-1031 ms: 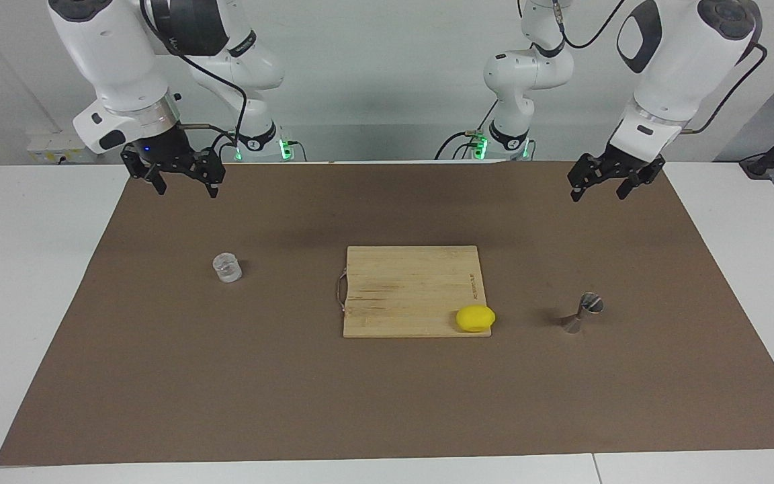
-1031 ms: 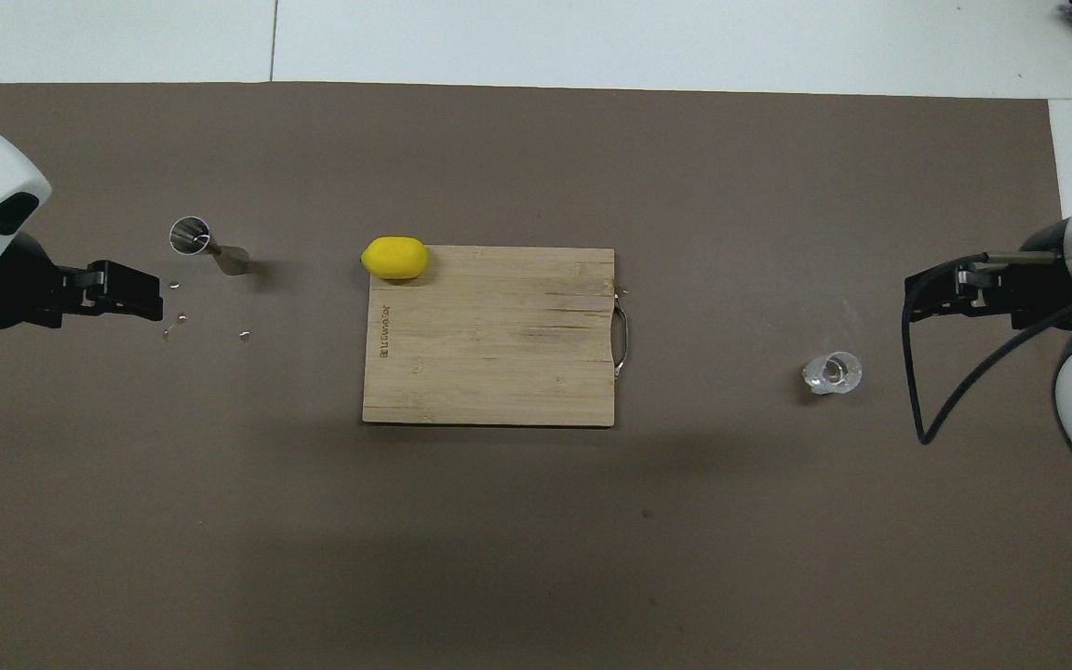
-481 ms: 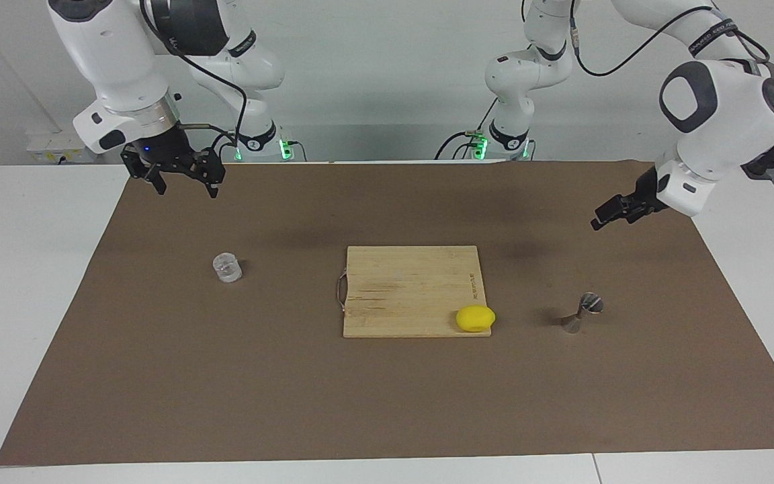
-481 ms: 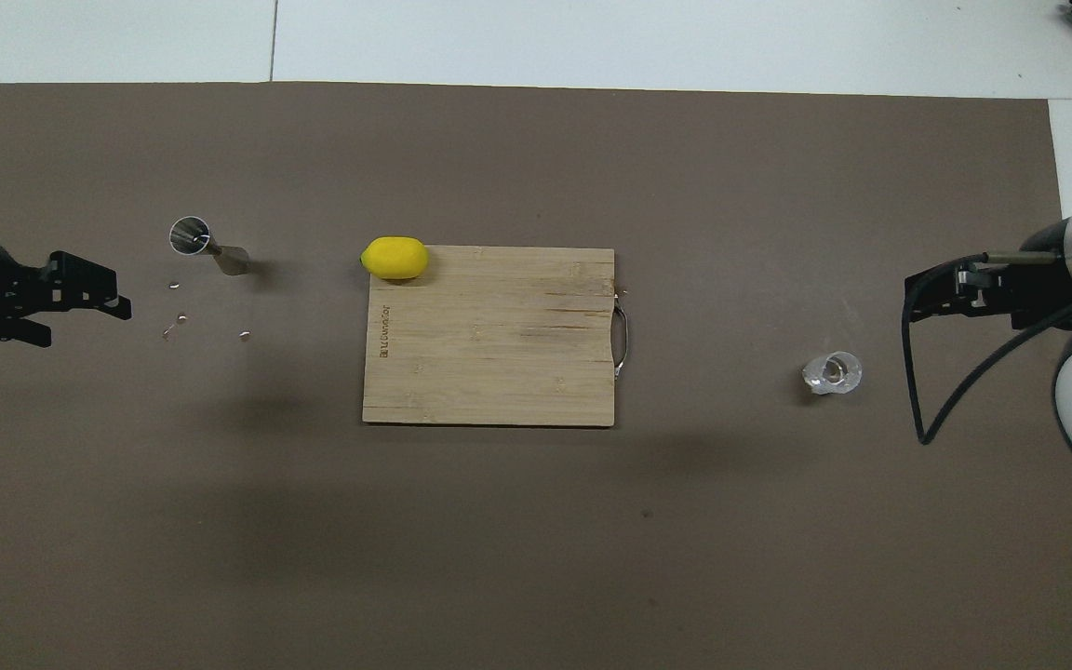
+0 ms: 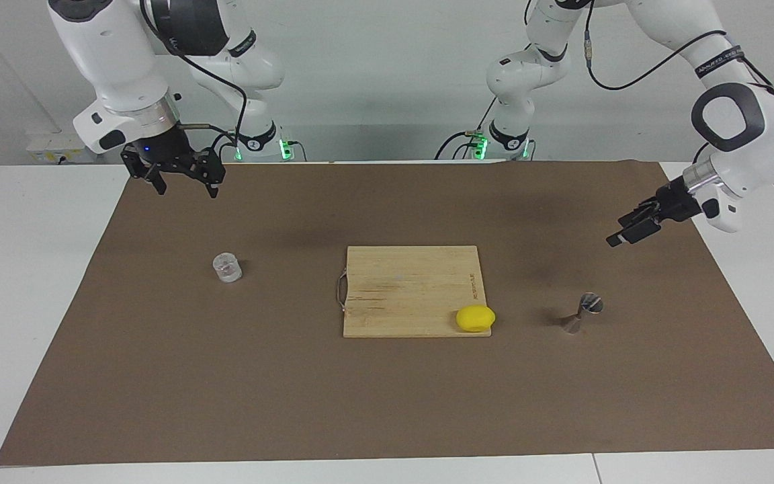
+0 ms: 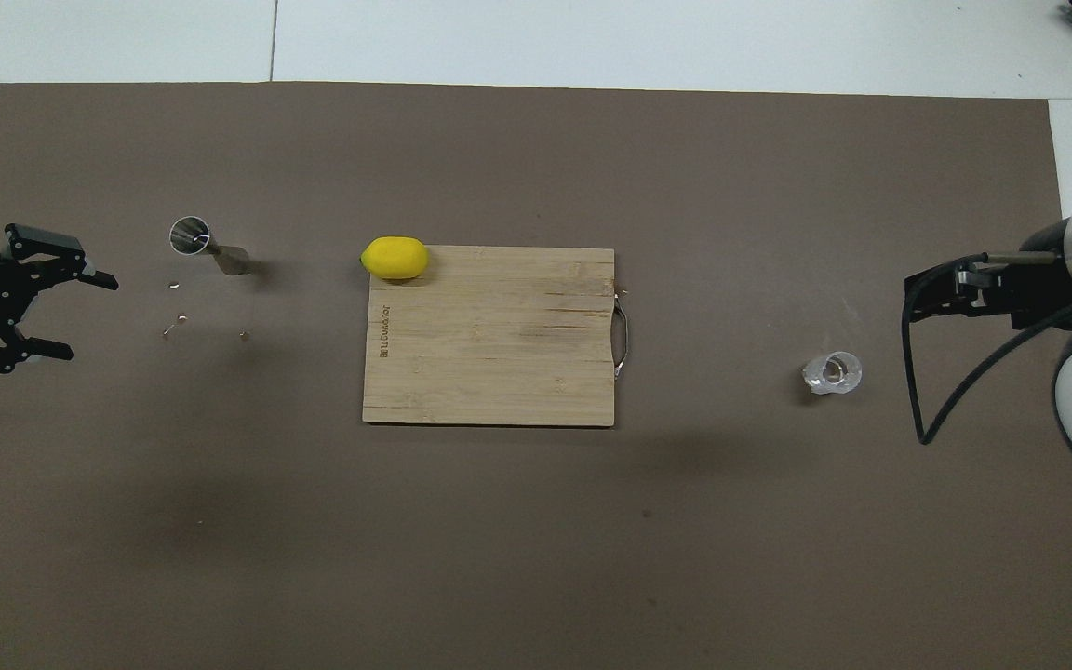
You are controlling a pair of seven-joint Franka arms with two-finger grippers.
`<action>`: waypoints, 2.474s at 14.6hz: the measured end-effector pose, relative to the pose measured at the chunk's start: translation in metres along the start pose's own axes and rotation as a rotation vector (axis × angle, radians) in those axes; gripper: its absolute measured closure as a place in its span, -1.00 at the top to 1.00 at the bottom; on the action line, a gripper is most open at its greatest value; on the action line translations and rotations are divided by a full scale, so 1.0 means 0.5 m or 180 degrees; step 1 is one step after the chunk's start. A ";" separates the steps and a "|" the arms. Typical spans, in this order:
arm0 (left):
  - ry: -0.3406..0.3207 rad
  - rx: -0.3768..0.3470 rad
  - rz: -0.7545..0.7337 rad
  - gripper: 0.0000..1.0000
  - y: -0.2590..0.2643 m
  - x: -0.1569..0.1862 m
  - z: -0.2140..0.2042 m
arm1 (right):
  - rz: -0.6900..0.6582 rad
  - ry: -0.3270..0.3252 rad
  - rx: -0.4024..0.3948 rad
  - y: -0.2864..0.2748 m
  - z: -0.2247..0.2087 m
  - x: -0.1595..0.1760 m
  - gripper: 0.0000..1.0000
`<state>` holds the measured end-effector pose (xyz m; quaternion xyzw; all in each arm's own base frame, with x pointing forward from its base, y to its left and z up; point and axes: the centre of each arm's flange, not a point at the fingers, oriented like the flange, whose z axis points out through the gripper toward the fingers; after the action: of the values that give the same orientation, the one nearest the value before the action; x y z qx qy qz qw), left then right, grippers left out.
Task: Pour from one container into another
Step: 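Move the left gripper toward the small metal cup, then close the left gripper around the small metal cup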
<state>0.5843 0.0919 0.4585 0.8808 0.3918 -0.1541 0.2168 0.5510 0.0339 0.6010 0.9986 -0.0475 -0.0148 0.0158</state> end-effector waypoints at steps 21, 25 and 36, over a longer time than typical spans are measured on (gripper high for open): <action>-0.1549 -0.2308 -0.3337 1.00 -0.106 0.164 0.215 | 0.0000 -0.0001 0.0000 0.000 0.000 0.000 1.00; -0.1539 -0.2288 -0.3353 1.00 -0.096 0.158 0.228 | 0.0000 -0.0001 0.0000 0.000 0.000 0.000 1.00; -0.1420 -0.2333 -0.3423 1.00 -0.046 0.136 0.268 | 0.0000 -0.0001 0.0000 0.000 0.000 0.000 1.00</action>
<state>0.5975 0.0809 0.3075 0.3810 0.7473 -0.2754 0.4697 0.5510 0.0339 0.6009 0.9986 -0.0475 -0.0149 0.0158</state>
